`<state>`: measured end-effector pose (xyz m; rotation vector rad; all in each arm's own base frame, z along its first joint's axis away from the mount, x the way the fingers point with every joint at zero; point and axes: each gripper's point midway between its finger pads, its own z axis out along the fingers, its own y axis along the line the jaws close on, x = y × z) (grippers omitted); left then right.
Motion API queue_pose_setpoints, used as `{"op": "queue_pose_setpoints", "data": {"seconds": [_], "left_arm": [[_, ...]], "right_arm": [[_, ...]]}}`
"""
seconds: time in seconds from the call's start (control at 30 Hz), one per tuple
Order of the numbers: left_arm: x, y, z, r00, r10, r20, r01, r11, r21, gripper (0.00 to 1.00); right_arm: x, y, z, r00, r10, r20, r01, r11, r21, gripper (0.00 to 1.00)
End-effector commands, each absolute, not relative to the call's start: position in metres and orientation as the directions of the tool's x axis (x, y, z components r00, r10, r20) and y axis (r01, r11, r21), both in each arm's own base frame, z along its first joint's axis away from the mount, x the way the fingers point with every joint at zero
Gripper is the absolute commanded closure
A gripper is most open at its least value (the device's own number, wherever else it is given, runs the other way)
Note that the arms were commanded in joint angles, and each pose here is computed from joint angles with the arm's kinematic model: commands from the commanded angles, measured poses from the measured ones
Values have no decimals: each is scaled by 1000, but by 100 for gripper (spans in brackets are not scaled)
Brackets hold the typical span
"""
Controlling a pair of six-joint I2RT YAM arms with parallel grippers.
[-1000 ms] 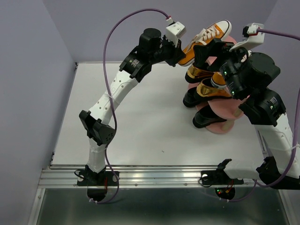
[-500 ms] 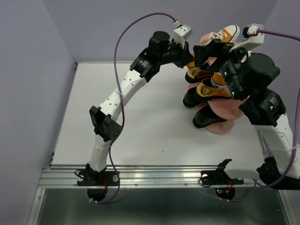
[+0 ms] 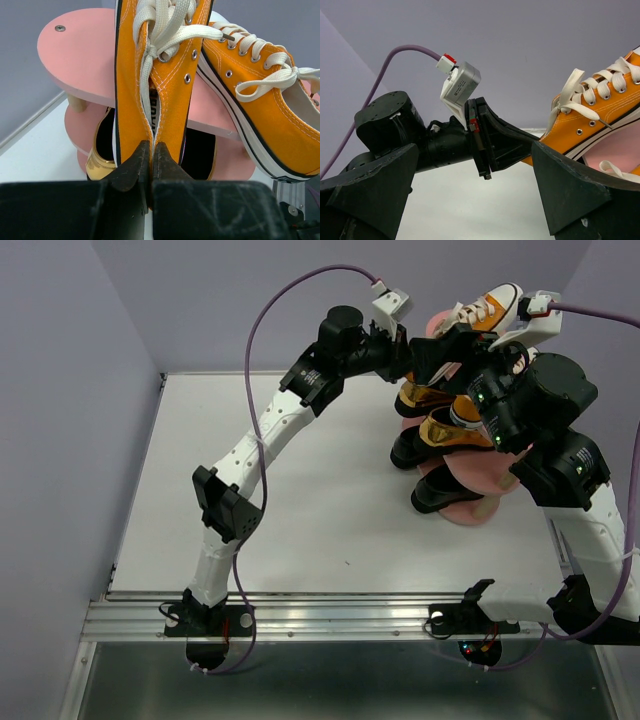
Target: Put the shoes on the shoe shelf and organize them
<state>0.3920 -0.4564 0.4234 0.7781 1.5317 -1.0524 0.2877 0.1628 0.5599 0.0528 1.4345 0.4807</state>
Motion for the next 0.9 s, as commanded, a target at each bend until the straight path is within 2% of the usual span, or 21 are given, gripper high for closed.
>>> {"op": "queue_pose_setpoints", "data": {"seconds": [0.0, 0.3, 0.4, 0.43, 0.63, 0.77, 0.87], "left_arm": [[371, -450, 515, -32, -240, -970, 940, 322, -111, 100], [374, -457, 504, -85, -244, -966, 940, 302, -159, 100], [373, -456, 507, -87, -250, -964, 939, 303, -164, 84], [372, -455, 509, -86, -253, -964, 938, 305, -164, 76], [369, -453, 514, -87, -260, -962, 940, 298, -166, 46], [366, -451, 517, -86, -264, -961, 942, 294, -165, 43], [365, -449, 521, -80, -270, -959, 941, 298, -163, 33]], "right_arm": [[278, 158, 577, 88, 394, -915, -316, 882, 349, 0], [275, 157, 578, 87, 397, -914, -324, 878, 351, 0], [273, 157, 579, 88, 399, -912, -330, 876, 352, 0], [273, 157, 579, 87, 400, -913, -331, 876, 352, 0], [272, 158, 579, 85, 403, -911, -337, 872, 354, 0], [272, 158, 578, 83, 403, -911, -337, 872, 355, 0], [272, 158, 577, 81, 401, -913, -334, 874, 354, 0]]}}
